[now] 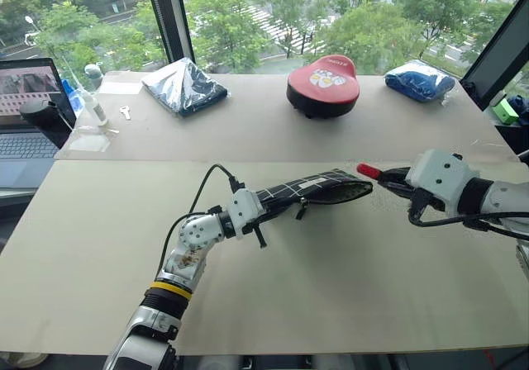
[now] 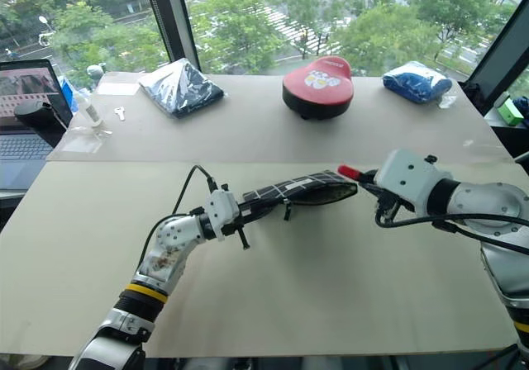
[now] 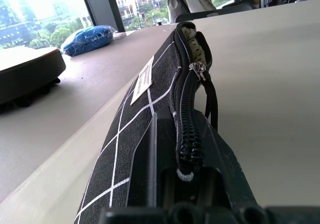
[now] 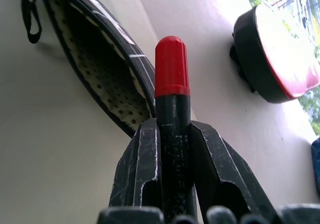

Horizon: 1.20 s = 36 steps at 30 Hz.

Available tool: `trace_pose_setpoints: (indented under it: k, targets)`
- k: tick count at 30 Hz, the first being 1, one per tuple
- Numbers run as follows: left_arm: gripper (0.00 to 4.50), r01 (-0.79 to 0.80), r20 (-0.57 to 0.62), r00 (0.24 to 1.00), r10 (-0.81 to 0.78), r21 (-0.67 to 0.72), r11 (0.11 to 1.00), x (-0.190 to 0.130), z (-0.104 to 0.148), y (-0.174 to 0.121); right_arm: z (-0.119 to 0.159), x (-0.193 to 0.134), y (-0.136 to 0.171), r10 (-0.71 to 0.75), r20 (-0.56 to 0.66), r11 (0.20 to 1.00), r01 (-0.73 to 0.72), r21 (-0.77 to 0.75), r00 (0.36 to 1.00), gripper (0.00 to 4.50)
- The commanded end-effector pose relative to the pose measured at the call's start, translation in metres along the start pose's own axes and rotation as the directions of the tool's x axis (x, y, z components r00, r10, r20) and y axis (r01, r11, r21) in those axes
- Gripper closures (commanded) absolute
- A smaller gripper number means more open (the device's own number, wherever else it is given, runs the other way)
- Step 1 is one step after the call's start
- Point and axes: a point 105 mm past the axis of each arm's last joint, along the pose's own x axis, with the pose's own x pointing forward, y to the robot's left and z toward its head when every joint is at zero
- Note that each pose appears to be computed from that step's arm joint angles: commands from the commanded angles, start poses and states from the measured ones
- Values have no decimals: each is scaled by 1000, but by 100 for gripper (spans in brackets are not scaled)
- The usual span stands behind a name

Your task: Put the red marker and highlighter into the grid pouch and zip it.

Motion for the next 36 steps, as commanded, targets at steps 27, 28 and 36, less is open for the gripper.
trace_pose_setpoints:
  k: [27, 28, 36]
  targets:
    - [450, 7, 26, 1000, -8, 47, 999, 1, 9, 3, 0, 49, 26, 52, -51, 953, -65, -297, 997, 404]
    - [450, 8, 26, 1000, -9, 46, 999, 1, 9, 2, 2, 54, 28, 60, -43, 946, -71, -317, 997, 404]
    - [450, 4, 28, 1000, -6, 49, 999, 2, 10, 3, 26, 95, 40, 54, 77, 897, -15, -442, 996, 404]
